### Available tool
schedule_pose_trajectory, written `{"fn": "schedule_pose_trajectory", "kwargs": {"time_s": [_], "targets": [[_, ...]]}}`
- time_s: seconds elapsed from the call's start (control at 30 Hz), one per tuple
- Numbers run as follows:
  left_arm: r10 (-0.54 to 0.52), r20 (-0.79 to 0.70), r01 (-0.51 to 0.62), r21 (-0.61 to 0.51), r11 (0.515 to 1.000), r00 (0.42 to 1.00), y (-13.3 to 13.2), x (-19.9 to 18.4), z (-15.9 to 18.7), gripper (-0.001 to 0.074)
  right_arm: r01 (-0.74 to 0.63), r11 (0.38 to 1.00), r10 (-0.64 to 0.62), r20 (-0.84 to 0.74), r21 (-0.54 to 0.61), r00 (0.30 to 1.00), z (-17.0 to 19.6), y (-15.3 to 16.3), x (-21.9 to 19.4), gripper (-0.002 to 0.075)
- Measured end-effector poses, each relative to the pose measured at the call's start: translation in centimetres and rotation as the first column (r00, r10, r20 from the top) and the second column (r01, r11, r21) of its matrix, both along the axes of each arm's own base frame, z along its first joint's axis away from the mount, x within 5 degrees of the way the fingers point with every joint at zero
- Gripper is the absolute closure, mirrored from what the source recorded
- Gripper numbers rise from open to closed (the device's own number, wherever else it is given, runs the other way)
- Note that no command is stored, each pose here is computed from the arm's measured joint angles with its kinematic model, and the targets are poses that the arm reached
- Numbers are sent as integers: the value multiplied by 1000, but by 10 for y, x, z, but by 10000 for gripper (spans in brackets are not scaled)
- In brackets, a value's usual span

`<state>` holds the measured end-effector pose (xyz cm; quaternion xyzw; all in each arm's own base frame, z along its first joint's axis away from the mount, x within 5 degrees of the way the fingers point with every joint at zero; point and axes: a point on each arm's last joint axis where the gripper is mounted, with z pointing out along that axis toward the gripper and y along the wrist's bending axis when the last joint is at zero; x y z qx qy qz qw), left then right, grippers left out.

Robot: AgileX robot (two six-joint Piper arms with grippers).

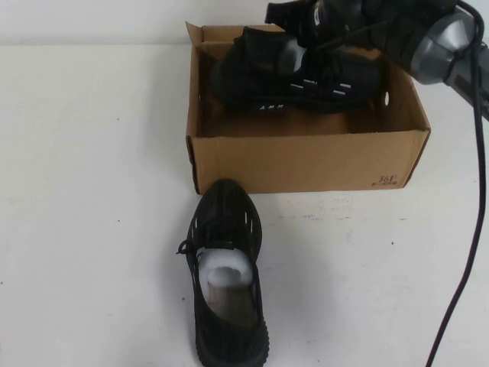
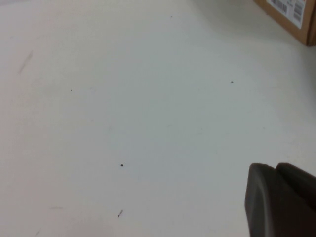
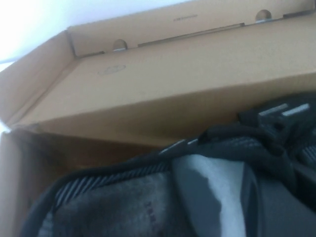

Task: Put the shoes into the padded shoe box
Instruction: Place the shoe in the shoe box

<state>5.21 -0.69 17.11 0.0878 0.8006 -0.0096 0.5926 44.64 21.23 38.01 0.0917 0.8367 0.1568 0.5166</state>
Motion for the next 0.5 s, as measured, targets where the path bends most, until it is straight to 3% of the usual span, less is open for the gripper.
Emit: {"fn": "schedule_pose_trajectory", "kwargs": {"time_s": [0.3,0.5], "targets": [[0,0,0,0,1000,1000,0,0,0,739,16,1000,-16,10,8,1000,-20,-6,20,732],[0,0,0,0,1000,1000,0,0,0,740,-35,998,39,65,-60,997,-29,-2,28,732]]}}
